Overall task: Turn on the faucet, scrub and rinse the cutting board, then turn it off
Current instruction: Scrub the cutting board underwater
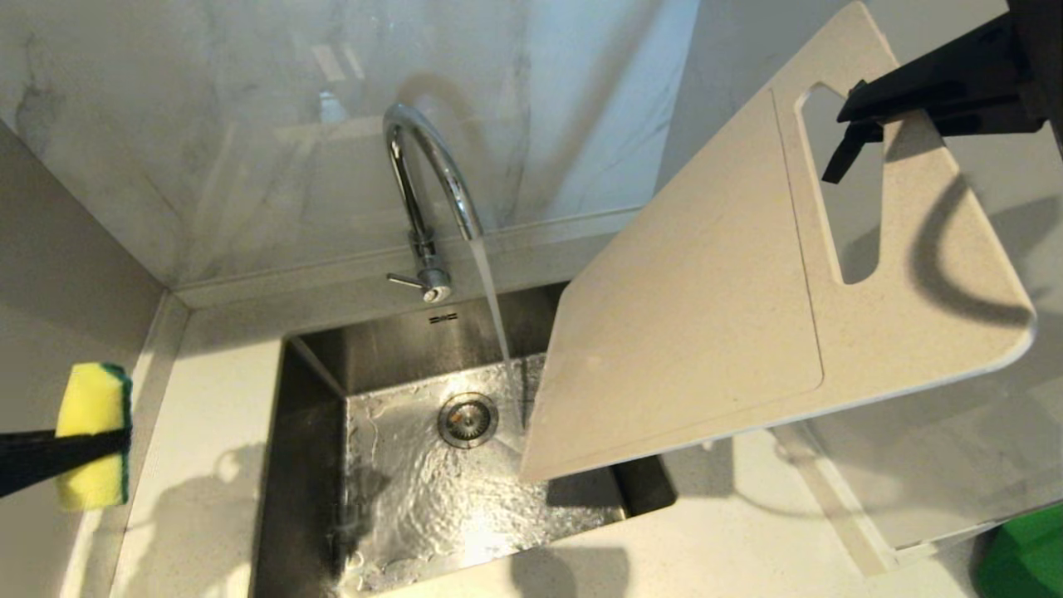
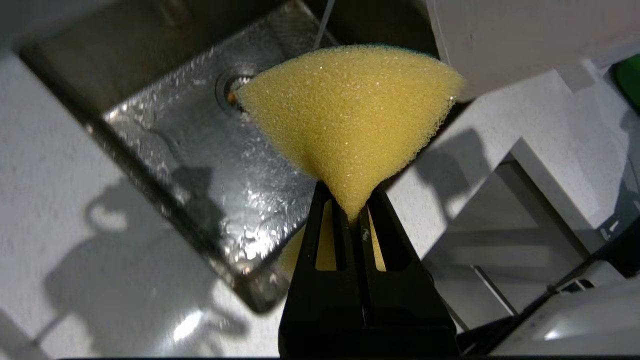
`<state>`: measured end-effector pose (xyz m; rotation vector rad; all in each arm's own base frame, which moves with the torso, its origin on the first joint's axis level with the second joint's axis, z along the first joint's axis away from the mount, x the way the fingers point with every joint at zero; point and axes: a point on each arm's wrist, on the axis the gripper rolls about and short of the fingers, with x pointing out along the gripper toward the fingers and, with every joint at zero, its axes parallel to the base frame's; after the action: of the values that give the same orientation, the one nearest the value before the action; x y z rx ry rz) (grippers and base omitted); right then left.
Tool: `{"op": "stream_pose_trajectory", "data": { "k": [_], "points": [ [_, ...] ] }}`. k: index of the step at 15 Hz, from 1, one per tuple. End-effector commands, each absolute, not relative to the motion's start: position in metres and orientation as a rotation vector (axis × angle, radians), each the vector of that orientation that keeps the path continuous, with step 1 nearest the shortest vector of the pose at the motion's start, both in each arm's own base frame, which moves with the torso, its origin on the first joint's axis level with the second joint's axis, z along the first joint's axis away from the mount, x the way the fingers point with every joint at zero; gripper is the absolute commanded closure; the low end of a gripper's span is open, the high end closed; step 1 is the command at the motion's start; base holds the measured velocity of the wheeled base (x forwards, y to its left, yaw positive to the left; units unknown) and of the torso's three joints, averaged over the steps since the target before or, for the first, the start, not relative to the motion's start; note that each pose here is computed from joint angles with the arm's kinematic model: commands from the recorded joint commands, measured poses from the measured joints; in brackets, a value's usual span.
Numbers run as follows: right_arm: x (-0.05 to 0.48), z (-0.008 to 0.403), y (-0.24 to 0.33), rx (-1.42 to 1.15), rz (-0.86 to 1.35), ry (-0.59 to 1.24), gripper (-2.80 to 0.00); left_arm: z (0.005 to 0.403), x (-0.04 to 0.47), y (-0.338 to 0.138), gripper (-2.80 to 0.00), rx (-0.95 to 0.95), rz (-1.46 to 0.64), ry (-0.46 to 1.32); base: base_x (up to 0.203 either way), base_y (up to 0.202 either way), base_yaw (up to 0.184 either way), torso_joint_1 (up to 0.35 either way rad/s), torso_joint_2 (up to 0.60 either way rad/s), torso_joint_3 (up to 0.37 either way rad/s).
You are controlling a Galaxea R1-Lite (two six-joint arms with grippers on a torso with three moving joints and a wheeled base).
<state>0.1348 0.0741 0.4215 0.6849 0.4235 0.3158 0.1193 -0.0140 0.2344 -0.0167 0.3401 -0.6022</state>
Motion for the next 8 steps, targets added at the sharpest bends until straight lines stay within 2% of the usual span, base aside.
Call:
{"op": "stream_pose_trajectory", "data": {
  "k": [1,8],
  "points": [
    [0.134,0.422,0.073,0.688,0.314,0.425,0.0,0.233,0.168,-0.025,0.0,-0.019,-0.665,0.382,0.0,0.0,0.0,0.0,0.0,0.0],
    [0.13,0.422,0.072,0.69,0.316,0.419,0.0,0.261,0.206,-0.089,0.0,-0.012,-0.855,0.351,0.0,0.0,0.0,0.0,0.0,0.0]
  ]
}}
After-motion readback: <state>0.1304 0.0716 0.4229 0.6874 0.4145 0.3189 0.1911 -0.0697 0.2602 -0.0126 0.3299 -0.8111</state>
